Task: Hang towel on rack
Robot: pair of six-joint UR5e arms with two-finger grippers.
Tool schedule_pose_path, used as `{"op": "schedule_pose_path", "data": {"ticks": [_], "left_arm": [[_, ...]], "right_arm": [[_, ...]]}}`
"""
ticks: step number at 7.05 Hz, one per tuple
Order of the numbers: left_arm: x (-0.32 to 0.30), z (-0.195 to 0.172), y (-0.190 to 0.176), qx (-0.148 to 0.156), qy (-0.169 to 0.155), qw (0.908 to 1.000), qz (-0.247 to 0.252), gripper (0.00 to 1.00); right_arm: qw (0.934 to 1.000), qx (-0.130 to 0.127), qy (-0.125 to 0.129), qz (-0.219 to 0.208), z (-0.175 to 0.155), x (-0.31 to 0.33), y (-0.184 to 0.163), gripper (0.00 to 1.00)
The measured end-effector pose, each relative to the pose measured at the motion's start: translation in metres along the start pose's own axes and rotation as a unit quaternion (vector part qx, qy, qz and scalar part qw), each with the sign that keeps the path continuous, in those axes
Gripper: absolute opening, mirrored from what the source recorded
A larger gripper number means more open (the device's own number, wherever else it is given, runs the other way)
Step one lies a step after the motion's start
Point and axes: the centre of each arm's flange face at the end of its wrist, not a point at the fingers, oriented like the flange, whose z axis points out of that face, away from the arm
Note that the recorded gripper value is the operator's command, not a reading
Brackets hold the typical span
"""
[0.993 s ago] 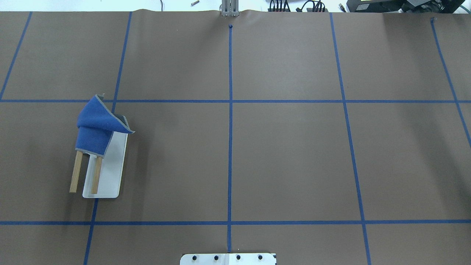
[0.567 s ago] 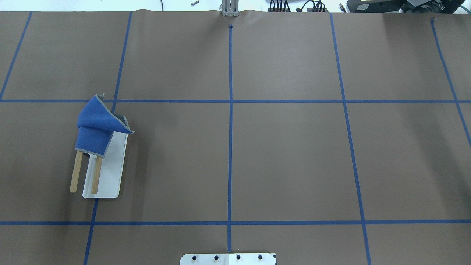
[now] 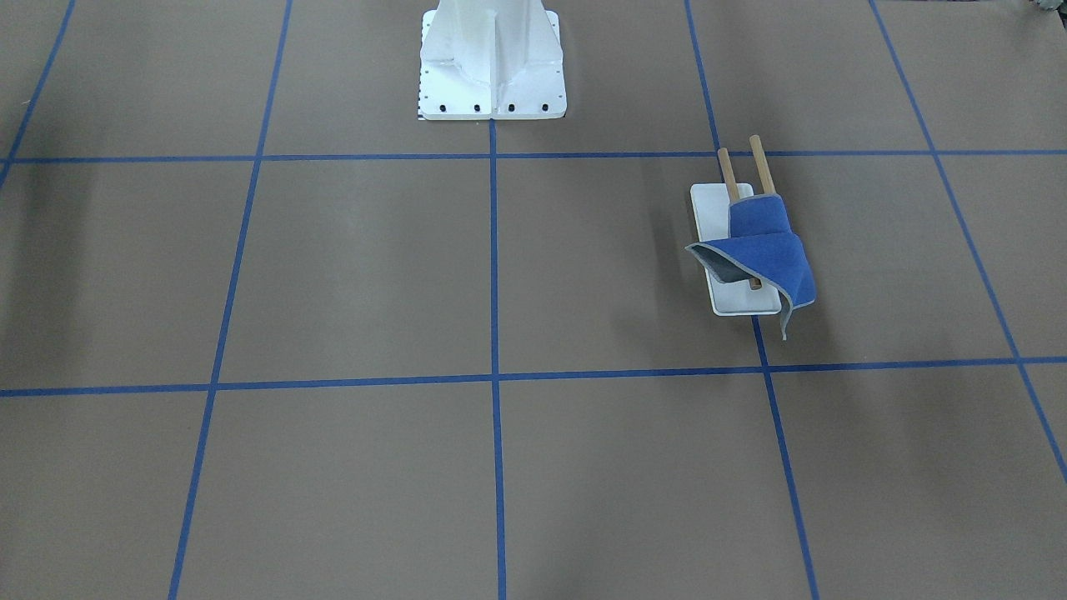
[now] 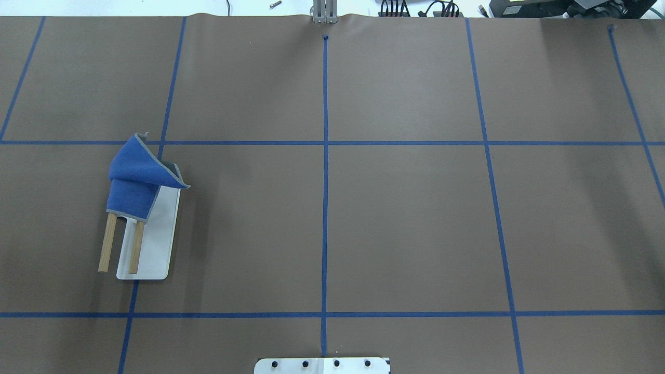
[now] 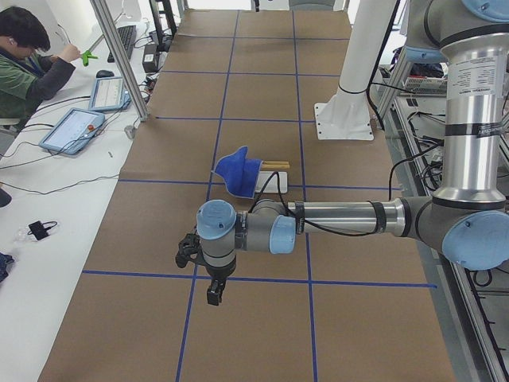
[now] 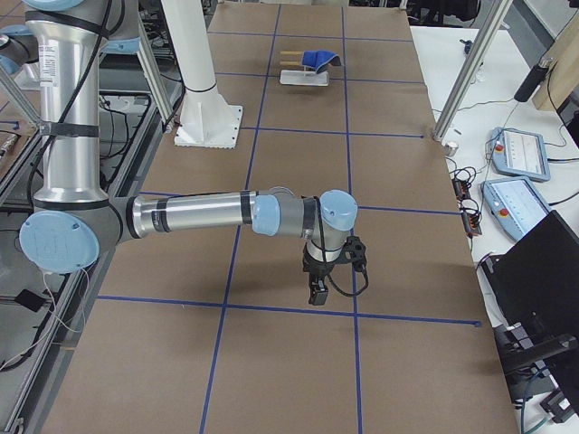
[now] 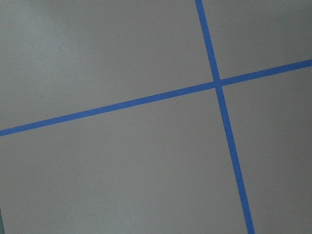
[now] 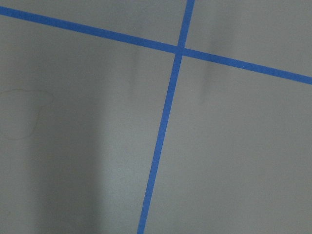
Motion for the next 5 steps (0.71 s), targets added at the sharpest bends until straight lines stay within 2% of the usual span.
{"op": "schedule_pose_path", "data": {"ticks": [2,3,5], "left_arm": [[0.013,-0.016,-0.005,-0.032,0.007,0.9992,-0.025,0.99],[0.022,-0.026,-0.003,-0.038,0.008,0.9988,-0.029,0.99],[0.034,-0.040,-0.004,-0.031,0.007,0.9993,-0.020,0.99]], "right_arm": [[1.0000,0.004,0.000,-0.003,0.006,0.005,-0.003,1.00],[0.9999,0.010,0.001,-0.008,0.014,0.012,-0.004,1.00],[0.9994,0.028,0.003,-0.022,0.030,0.024,-0.007,1.00]]}}
